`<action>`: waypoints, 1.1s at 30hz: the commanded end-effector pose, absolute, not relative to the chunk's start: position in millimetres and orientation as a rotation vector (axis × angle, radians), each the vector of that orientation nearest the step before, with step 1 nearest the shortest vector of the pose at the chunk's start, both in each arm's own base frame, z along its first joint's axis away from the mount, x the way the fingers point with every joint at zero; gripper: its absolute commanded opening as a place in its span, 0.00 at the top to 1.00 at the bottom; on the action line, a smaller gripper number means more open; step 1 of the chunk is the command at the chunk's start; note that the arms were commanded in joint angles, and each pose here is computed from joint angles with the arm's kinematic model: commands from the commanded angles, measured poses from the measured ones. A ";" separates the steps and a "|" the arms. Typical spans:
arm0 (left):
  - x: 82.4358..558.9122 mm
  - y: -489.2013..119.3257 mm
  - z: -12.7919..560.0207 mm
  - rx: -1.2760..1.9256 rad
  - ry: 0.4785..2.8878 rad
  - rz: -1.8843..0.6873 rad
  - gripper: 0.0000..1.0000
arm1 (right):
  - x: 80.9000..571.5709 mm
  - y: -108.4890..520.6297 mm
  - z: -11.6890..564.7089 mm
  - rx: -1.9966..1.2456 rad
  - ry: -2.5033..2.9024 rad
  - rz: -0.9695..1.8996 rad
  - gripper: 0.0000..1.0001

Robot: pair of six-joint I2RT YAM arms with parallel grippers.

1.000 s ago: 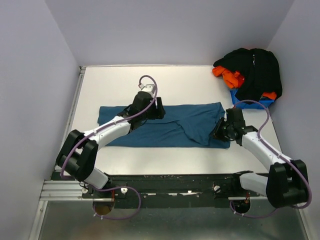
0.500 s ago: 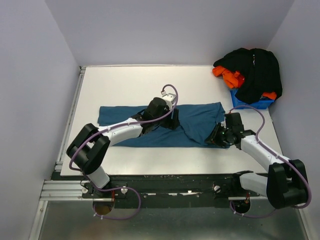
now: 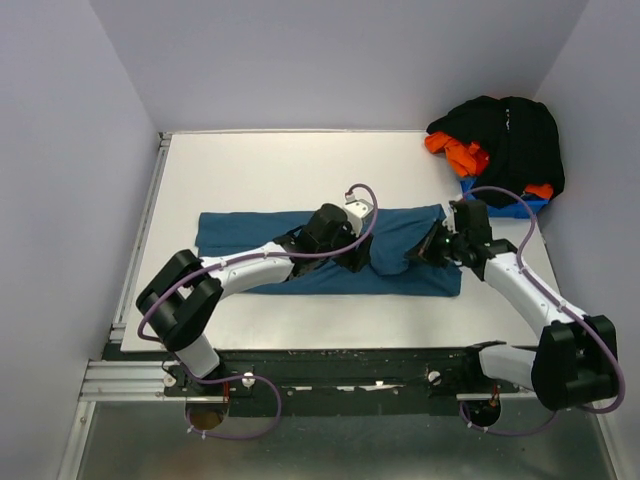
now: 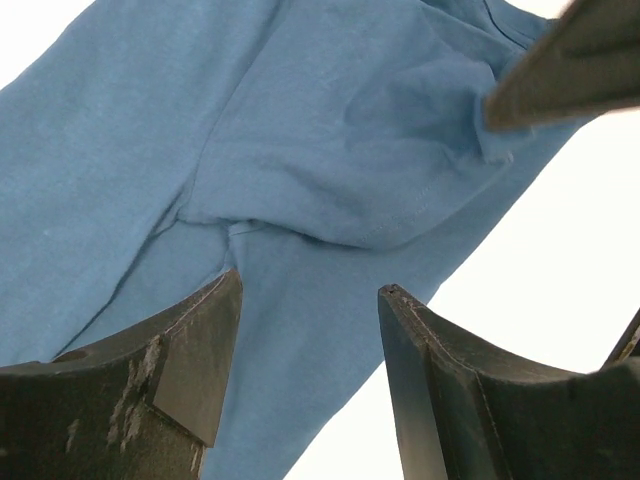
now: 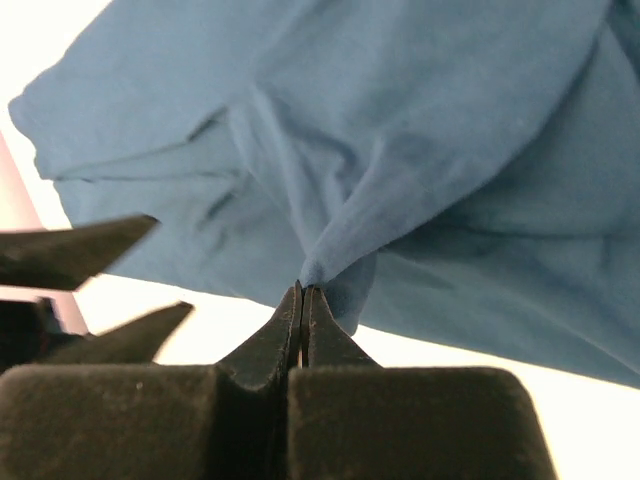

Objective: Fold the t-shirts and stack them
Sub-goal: Fold the other side of the tshirt into a rectangle

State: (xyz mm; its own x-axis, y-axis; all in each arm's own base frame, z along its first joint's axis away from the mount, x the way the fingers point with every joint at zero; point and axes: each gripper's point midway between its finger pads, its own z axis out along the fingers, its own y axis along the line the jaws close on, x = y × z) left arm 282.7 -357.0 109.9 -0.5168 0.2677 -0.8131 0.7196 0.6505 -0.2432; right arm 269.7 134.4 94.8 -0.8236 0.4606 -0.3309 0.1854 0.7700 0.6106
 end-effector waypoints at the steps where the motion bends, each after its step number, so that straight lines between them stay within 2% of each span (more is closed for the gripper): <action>1: 284.3 -362.3 106.4 0.815 2.044 -0.643 0.30 | 292.0 146.3 118.2 0.519 2.467 0.858 0.99; 9: 285.3 -374.7 98.5 0.808 2.026 -0.514 0.32 | 322.9 154.3 120.8 0.546 2.475 0.880 0.99; 13: 285.9 -384.9 98.7 0.779 2.017 -0.507 0.35 | 330.8 152.7 119.4 0.561 2.468 0.864 0.99; 33: 307.2 -410.0 90.0 0.644 2.048 -0.473 0.35 | 411.5 140.4 106.7 0.742 2.411 0.849 0.99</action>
State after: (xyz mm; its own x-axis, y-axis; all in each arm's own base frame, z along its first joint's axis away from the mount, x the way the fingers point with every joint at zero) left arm 297.8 -400.2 83.6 -0.4528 0.2998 -0.8397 0.6405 0.7646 -0.0724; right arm 390.7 140.6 103.7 -0.7674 0.5893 -0.2528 0.3166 0.6911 0.6497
